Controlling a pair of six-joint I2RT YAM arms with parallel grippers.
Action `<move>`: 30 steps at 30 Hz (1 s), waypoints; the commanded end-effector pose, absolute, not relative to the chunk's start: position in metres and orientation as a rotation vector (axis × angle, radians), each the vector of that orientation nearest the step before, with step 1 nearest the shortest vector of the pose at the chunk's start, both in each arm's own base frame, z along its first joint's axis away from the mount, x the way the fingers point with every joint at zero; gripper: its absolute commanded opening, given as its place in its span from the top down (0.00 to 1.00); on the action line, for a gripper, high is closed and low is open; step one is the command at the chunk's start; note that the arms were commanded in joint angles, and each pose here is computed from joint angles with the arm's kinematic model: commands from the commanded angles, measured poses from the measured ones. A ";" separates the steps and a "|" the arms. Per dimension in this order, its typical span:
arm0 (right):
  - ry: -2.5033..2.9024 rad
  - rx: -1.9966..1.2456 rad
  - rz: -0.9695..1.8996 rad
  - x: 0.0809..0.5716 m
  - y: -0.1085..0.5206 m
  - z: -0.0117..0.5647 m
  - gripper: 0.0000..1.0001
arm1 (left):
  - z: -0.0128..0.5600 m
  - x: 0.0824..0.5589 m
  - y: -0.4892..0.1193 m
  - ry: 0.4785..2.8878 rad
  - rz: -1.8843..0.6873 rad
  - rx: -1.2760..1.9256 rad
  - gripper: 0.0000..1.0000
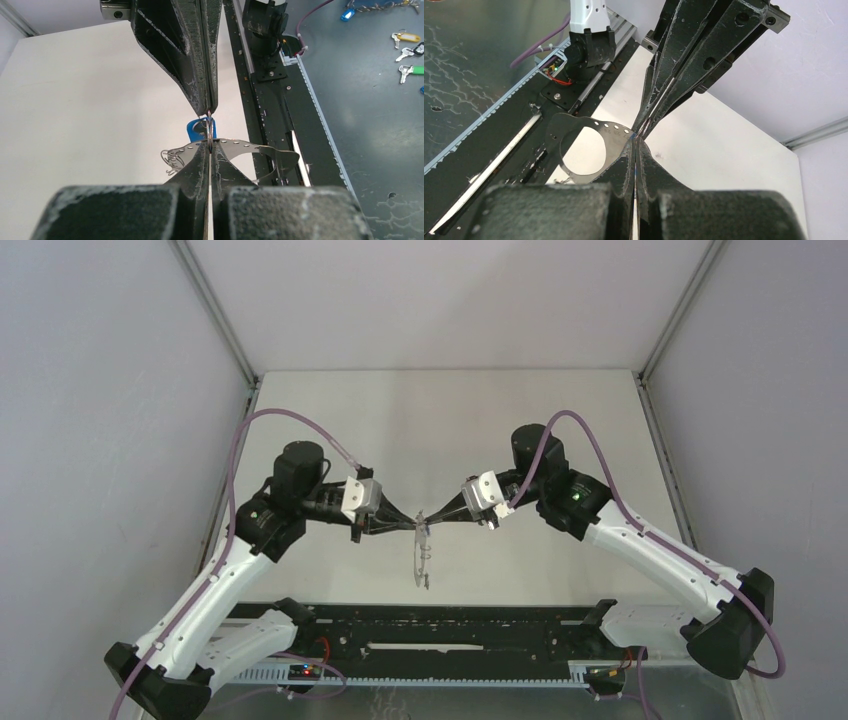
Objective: Put the keys on the keyring
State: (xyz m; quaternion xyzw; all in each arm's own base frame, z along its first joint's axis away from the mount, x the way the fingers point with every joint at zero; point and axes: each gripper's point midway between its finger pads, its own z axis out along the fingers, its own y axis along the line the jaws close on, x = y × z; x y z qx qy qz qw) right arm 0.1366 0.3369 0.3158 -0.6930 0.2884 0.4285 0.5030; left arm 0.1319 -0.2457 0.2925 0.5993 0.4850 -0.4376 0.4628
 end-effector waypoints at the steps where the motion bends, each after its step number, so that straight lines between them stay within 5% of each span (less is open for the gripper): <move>1: 0.605 -1.654 1.016 0.128 0.335 0.344 1.00 | 0.295 0.134 -0.248 1.176 -1.073 1.457 1.00; 30: 0.561 -1.645 1.021 0.125 0.341 0.351 1.00 | 0.288 0.143 -0.249 1.245 -1.100 1.407 1.00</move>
